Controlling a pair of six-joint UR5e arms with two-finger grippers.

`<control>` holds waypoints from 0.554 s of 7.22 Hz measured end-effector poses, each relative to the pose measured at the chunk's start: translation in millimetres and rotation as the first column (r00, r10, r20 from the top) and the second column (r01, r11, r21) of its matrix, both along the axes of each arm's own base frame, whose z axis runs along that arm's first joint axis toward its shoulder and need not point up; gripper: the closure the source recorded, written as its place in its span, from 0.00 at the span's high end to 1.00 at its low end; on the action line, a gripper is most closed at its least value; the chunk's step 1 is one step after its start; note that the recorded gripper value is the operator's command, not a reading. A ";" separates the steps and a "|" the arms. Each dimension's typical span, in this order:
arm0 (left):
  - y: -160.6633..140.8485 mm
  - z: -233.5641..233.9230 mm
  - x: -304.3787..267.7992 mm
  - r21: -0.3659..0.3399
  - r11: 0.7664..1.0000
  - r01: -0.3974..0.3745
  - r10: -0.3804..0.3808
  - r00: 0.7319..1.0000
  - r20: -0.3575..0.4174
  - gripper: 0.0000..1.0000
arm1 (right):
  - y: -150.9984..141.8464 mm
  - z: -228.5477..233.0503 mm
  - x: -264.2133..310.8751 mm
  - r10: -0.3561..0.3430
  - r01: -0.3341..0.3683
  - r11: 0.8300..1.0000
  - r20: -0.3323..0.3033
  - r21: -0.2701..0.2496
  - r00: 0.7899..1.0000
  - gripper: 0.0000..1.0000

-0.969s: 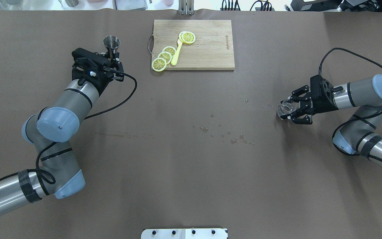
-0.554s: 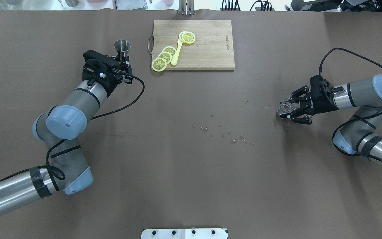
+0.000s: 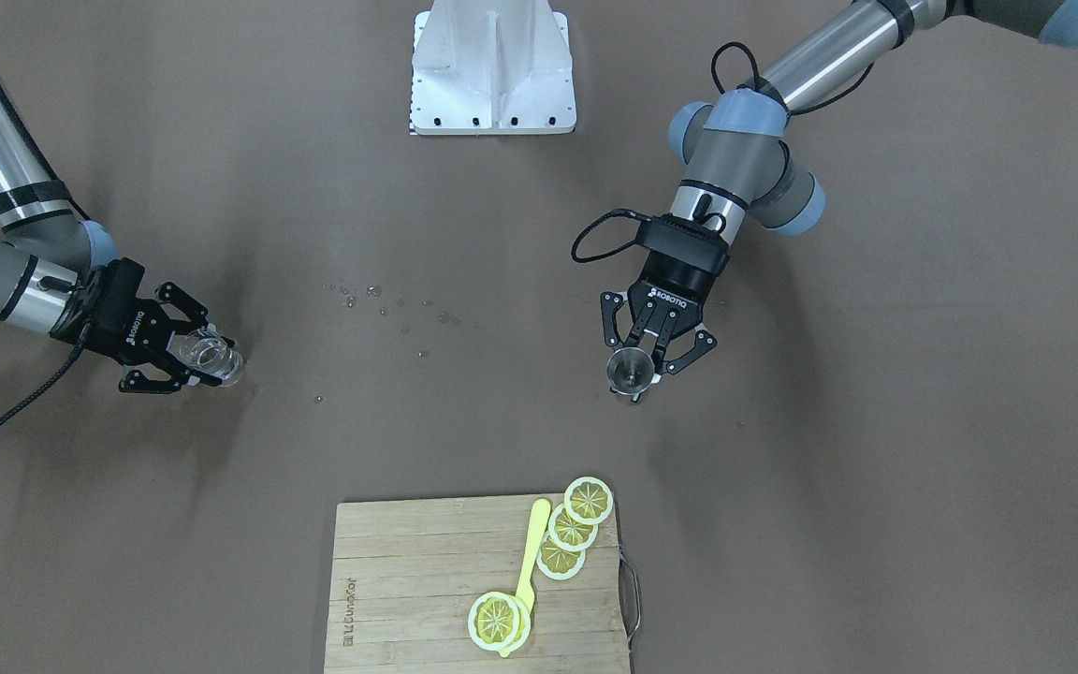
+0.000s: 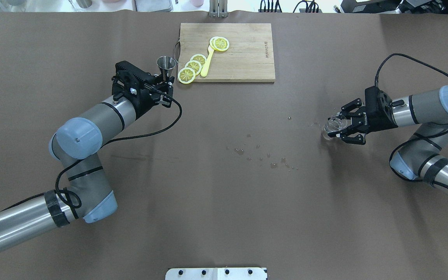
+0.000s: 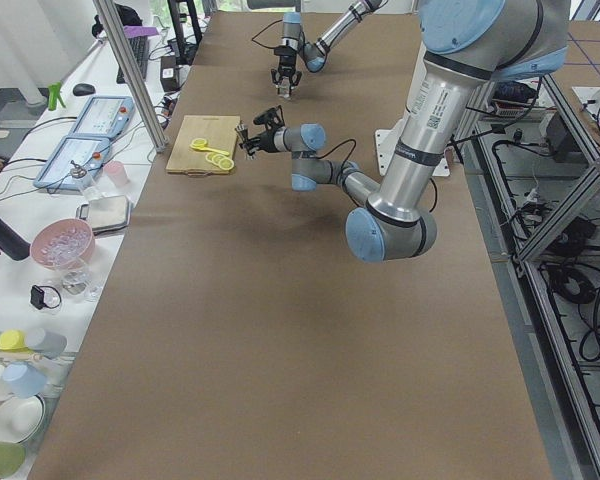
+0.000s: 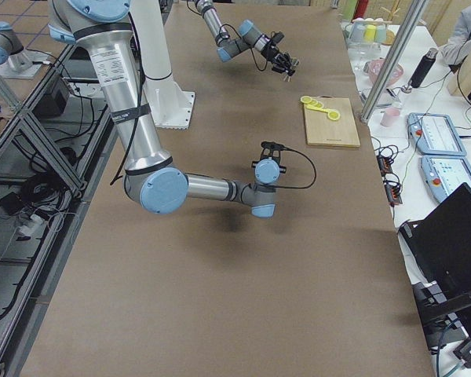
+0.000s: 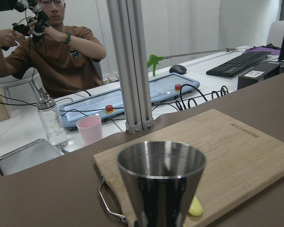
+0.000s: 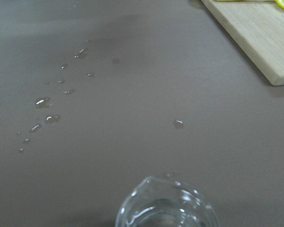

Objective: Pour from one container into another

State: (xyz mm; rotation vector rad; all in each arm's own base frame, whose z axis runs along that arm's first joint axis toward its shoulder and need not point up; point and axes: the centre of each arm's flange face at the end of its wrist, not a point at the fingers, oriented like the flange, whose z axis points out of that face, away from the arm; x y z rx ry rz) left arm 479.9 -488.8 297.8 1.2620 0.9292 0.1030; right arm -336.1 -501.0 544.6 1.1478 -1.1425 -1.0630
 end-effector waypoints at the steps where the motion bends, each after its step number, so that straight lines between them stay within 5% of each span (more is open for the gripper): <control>1: 4.3 -3.6 2.5 0.023 0.999 -0.034 0.034 0.999 -0.004 0.00 | -1.2 -8.4 1.5 0.003 -0.003 1.000 0.011 0.005 1.000 0.00; 4: 39.4 -8.9 25.6 0.142 0.980 -0.138 0.145 0.988 -0.045 0.00 | -7.3 -16.4 6.4 0.020 -0.020 1.000 0.021 0.008 1.000 0.00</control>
